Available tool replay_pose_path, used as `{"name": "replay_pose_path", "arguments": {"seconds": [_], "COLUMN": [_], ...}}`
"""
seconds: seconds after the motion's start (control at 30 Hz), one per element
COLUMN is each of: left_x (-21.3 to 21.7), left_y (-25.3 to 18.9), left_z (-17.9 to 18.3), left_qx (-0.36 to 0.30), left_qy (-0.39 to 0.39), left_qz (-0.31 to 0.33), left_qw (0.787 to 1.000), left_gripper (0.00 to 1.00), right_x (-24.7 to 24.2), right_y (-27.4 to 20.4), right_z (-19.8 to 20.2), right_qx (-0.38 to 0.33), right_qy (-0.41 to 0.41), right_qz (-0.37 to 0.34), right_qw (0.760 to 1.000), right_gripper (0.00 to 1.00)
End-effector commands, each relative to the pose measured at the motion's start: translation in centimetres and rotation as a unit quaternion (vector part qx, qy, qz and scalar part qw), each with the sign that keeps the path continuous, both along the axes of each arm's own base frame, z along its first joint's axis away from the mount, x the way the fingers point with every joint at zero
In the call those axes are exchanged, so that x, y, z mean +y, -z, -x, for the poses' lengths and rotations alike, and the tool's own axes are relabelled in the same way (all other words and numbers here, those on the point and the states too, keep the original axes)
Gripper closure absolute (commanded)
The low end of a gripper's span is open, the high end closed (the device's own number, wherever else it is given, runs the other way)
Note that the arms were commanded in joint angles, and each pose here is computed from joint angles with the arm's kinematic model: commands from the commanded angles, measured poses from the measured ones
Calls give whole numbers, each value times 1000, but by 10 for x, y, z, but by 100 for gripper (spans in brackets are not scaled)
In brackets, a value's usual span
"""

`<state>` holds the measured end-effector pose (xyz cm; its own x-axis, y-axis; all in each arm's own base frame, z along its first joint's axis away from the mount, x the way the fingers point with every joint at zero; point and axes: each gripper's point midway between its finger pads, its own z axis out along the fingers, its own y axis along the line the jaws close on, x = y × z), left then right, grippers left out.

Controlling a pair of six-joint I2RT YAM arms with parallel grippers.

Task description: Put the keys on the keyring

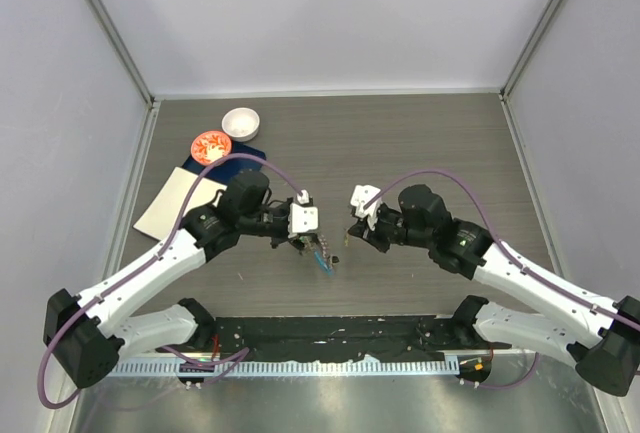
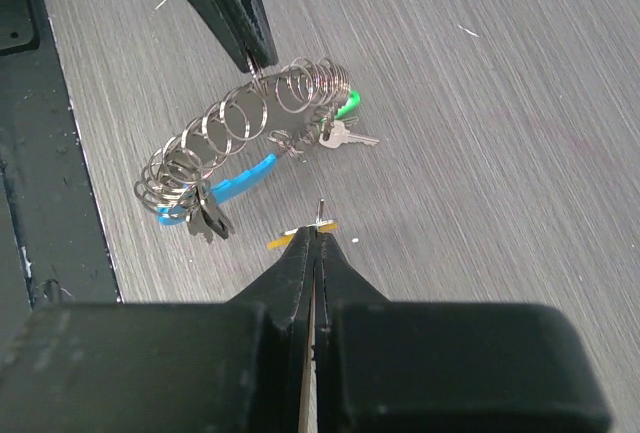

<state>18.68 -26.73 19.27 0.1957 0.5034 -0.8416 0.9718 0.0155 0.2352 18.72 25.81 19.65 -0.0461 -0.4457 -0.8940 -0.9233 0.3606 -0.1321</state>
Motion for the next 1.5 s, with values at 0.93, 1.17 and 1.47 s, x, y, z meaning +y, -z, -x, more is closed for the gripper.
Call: {"name": "replay_pose_path", "arguments": {"seconds": [0.93, 1.17, 1.47], "left_x": [-19, -20, -20], "left_y": [-21, -20, -19], "left_z": [19, 20, 20], "left_qx": [-55, -55, -53], "left_qy": [42, 42, 40], "left_qz": [79, 77, 75], "left_qw": [995, 995, 995], "left_gripper": [100, 100, 100], "right_x": [39, 41, 42], "right_y": [-7, -10, -17], "right_z": [24, 22, 22], "right_qx": [-22, -31, -41], "right_qy": [-84, -82, -84], "right_qz": [-12, -12, -17], "right_qw": [996, 996, 995], "right_gripper": [99, 99, 99]}}
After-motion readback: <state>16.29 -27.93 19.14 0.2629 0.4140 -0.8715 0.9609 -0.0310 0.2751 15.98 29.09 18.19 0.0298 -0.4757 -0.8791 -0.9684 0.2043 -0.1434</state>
